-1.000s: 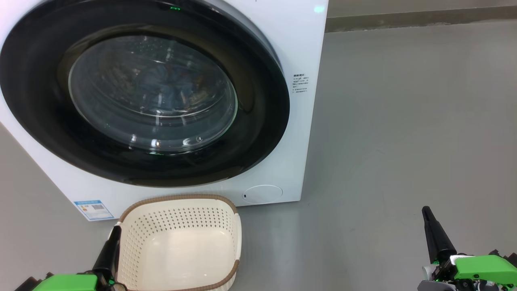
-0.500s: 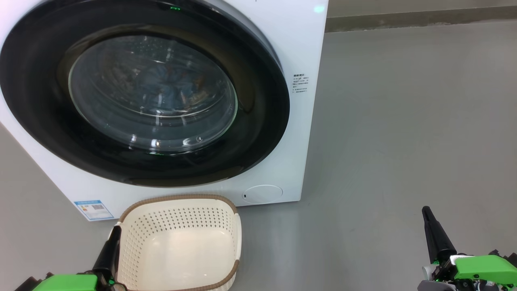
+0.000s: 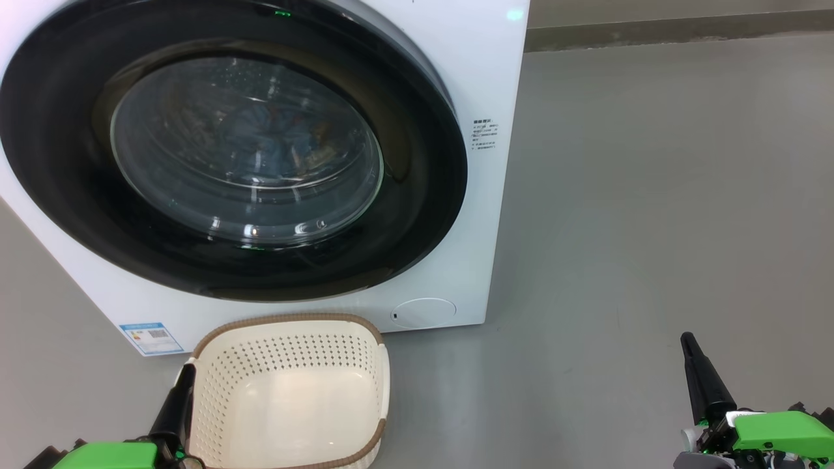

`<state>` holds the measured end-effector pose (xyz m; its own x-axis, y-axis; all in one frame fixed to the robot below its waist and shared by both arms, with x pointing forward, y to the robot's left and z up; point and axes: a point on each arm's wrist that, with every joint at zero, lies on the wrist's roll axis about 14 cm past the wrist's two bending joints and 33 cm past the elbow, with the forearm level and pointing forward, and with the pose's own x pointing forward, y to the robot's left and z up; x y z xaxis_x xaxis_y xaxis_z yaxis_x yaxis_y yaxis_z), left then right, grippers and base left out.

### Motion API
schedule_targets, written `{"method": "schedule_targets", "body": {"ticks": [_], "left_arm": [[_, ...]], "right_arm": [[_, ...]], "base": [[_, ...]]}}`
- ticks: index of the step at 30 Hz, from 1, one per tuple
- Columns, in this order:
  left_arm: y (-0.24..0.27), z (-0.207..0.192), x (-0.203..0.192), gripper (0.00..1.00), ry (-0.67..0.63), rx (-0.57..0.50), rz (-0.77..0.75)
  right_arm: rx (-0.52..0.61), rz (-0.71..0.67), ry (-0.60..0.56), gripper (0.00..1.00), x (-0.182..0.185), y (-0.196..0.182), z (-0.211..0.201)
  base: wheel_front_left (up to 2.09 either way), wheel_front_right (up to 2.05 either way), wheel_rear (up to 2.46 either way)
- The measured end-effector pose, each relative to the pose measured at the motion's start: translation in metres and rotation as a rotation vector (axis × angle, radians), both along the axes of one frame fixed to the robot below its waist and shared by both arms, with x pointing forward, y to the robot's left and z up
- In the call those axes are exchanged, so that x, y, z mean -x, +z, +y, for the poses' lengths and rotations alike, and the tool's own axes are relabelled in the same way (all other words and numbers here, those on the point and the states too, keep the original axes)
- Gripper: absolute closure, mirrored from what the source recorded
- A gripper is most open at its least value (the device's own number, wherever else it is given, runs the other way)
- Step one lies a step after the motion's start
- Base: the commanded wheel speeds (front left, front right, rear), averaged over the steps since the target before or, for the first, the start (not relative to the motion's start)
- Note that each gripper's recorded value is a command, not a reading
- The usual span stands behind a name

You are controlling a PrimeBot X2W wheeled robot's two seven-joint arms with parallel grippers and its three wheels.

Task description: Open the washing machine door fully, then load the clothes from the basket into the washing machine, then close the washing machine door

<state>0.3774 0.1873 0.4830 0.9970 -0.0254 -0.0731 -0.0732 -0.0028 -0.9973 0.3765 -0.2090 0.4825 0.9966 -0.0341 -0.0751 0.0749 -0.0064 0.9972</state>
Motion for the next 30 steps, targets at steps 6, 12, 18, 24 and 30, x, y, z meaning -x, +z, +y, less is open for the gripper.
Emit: {"method": "schedule_targets", "body": {"ticks": [6, 12, 18, 24, 30], "left_arm": [[0.0, 0.0, 0.0, 1.0, 0.0, 0.0, 0.0], [0.0, 0.0, 0.0, 1.0, 0.0, 0.0, 0.0], [0.0, 0.0, 0.0, 1.0, 0.0, 0.0, 0.0], [0.0, 0.0, 0.0, 1.0, 0.0, 0.0, 0.0], [0.0, 0.0, 0.0, 1.0, 0.0, 0.0, 0.0]], "right_arm": [[0.0, 0.0, 0.0, 1.0, 0.0, 0.0, 0.0], [0.0, 0.0, 0.0, 1.0, 0.0, 0.0, 0.0], [0.0, 0.0, 0.0, 1.0, 0.0, 0.0, 0.0], [0.0, 0.0, 0.0, 1.0, 0.0, 0.0, 0.0], [0.0, 0.0, 0.0, 1.0, 0.0, 0.0, 0.0]], "base": [[0.0, 0.0, 0.0], [0.0, 0.0, 0.0], [0.0, 0.0, 0.0], [0.0, 0.0, 0.0], [0.0, 0.0, 0.0]]}}
